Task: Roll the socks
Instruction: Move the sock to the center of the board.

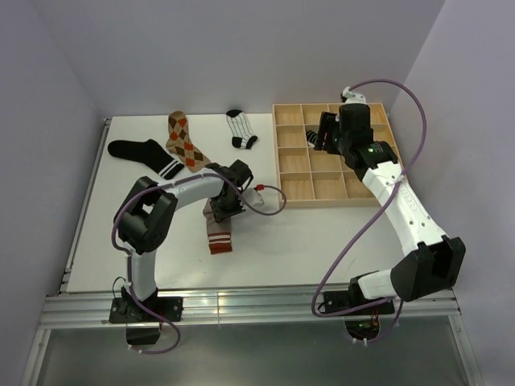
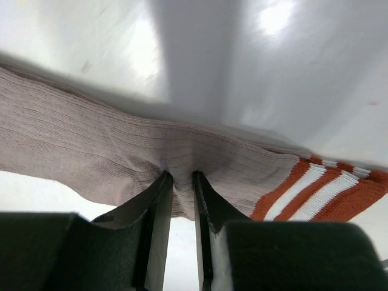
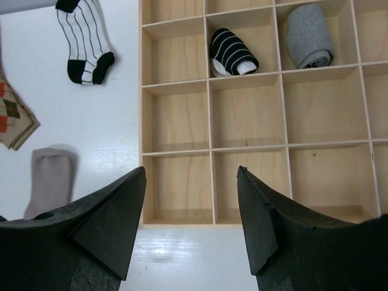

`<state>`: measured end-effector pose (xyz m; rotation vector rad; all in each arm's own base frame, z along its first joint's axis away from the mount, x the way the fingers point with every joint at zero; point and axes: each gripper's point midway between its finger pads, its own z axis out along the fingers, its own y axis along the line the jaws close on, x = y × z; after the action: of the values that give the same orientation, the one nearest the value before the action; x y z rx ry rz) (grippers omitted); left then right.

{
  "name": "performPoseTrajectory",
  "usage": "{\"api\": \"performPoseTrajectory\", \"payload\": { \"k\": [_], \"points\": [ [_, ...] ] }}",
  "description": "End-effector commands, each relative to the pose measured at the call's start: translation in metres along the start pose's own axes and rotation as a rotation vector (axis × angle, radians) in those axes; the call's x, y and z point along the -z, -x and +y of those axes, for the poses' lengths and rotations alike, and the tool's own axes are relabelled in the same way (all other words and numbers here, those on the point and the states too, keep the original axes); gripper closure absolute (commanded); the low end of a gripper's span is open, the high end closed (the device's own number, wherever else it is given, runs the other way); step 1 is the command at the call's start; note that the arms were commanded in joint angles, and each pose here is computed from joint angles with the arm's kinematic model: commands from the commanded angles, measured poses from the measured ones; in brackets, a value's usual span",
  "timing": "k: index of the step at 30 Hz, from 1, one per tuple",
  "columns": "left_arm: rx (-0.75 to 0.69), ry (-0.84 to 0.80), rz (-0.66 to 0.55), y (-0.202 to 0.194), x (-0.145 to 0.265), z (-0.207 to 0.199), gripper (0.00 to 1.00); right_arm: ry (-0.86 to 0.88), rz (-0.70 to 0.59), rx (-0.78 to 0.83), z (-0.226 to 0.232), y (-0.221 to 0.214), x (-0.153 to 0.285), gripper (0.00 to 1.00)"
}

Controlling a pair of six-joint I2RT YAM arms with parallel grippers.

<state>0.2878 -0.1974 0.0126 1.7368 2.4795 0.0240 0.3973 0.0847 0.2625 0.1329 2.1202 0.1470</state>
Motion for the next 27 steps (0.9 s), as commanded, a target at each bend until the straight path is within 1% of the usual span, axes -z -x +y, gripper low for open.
{"api": "performPoseTrajectory", "payload": {
  "k": [1, 2, 3, 4, 6, 8, 9, 11, 13, 14, 15, 16, 19, 20, 23, 24, 26, 27],
  "points": [
    [-0.233, -0.125, -0.077, 0.025, -0.033, -0.04, 0.74, 0.007, -0.088, -0.047, 0.0, 0.015, 0.021, 0.31],
    [-0.274, -0.115, -0.082, 0.026, -0.033, -0.041, 0.75, 0.006, -0.084, -0.056, -0.001, 0.009, 0.021, 0.31],
    [-0.32, -0.14, -0.074, 0.023, -0.033, -0.048, 0.75, 0.001, -0.087, -0.065, -0.003, 0.008, 0.023, 0.31],
    [-0.393, -0.147, -0.08, 0.023, -0.033, -0.049, 0.75, -0.001, -0.097, -0.081, -0.005, 0.005, 0.026, 0.31],
    [-0.445, -0.144, -0.085, 0.021, -0.032, -0.049, 0.76, 0.003, -0.101, -0.092, -0.005, 0.001, 0.028, 0.31],
    [-0.527, -0.145, -0.073, 0.014, -0.034, -0.048, 0.76, 0.027, -0.101, -0.105, -0.002, -0.004, 0.029, 0.31],
    [-0.563, -0.103, -0.081, 0.016, -0.033, -0.037, 0.78, 0.032, -0.101, -0.108, -0.002, -0.004, 0.028, 0.31],
    [-0.582, -0.092, -0.094, 0.023, -0.031, -0.027, 0.79, 0.043, -0.103, -0.119, 0.001, -0.004, 0.026, 0.31],
    [-0.542, -0.127, -0.119, 0.027, -0.028, -0.014, 0.78, 0.043, -0.094, -0.122, 0.003, -0.004, 0.022, 0.31],
    [-0.52, -0.108, -0.162, 0.045, -0.018, 0.0, 0.78, 0.046, -0.091, -0.123, 0.004, -0.003, 0.021, 0.31],
    [-0.47, -0.13, -0.166, 0.044, -0.02, 0.009, 0.78, 0.047, -0.091, -0.123, 0.004, -0.003, 0.02, 0.31],
    [-0.45, -0.188, -0.189, 0.046, -0.014, 0.002, 0.77, 0.048, -0.087, -0.121, 0.005, -0.003, 0.018, 0.31],
    [-0.423, -0.195, -0.288, 0.063, 0.01, 0.003, 0.75, 0.053, -0.081, -0.109, 0.005, -0.007, 0.018, 0.31],
    [-0.417, -0.182, -0.351, 0.072, 0.023, 0.0, 0.72, 0.055, -0.08, -0.104, 0.005, -0.008, 0.018, 0.3],
    [-0.334, -0.184, -0.418, 0.084, 0.042, -0.001, 0.7, 0.084, -0.077, -0.088, 0.008, -0.013, 0.019, 0.3],
    [-0.274, -0.185, -0.431, 0.084, 0.049, 0.002, 0.68, 0.091, -0.075, -0.084, 0.009, -0.014, 0.02, 0.31],
    [-0.226, -0.201, -0.459, 0.084, 0.059, 0.004, 0.66, 0.111, -0.088, -0.057, 0.014, -0.019, 0.024, 0.31],
    [-0.182, -0.209, -0.507, 0.087, 0.072, 0.005, 0.64, 0.122, -0.086, -0.045, 0.017, -0.023, 0.025, 0.3]
  ]
}}
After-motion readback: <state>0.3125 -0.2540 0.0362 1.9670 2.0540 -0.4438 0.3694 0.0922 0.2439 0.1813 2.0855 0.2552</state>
